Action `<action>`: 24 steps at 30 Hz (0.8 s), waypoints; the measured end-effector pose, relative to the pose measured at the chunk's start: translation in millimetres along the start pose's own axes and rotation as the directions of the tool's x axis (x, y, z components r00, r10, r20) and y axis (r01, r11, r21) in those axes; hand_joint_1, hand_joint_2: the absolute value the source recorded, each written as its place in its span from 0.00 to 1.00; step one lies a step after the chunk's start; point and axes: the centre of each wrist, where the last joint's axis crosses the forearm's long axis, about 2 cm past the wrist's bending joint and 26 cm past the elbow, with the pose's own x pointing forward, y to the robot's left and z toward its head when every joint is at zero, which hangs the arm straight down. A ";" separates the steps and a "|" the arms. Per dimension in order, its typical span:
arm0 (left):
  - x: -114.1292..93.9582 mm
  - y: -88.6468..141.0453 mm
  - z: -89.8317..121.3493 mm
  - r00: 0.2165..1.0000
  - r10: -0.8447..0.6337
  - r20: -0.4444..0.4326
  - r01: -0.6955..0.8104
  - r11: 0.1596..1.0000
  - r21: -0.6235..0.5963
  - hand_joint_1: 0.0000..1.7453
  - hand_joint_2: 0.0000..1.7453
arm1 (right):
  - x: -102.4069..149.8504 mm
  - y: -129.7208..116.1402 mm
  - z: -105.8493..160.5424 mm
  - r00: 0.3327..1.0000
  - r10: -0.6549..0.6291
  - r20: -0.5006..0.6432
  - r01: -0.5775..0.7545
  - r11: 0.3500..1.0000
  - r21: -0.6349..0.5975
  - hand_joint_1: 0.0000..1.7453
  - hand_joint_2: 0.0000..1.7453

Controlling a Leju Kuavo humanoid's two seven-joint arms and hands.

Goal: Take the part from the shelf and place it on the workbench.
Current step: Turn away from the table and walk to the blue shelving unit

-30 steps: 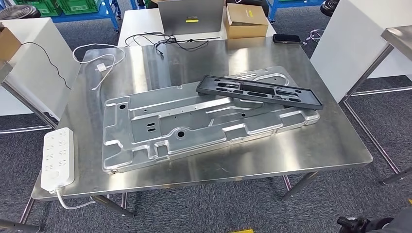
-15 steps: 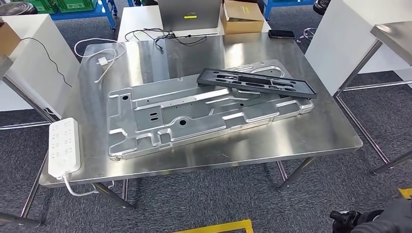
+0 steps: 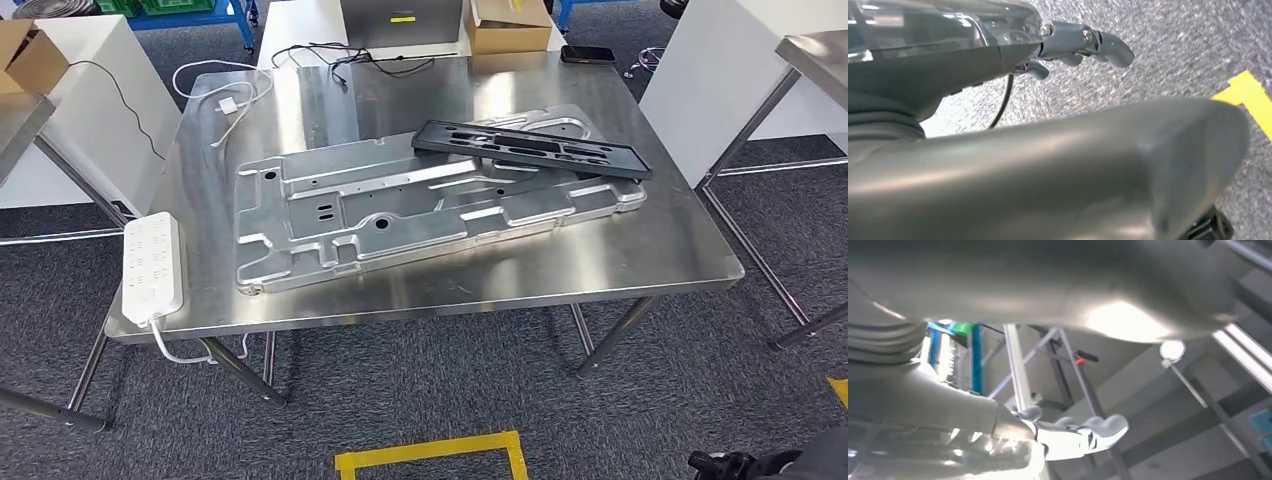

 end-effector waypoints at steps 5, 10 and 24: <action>-0.9 -0.3 0.6 1.000 0.000 -0.002 0.000 1.000 -0.001 0.00 0.00 | 1.4 0.4 4.6 1.000 -0.006 -0.019 0.006 1.000 0.015 0.00 0.00; -0.6 -0.1 0.4 1.000 0.000 -0.002 0.000 1.000 0.001 0.00 0.00 | 3.9 1.4 17.0 0.996 -0.028 -0.084 0.032 0.998 0.045 0.00 0.00; 2.2 -0.9 -0.7 1.000 0.013 -0.004 -0.013 1.000 0.014 0.00 0.00 | 4.4 16.0 143.7 0.899 0.130 -0.418 0.084 0.885 0.458 0.00 0.00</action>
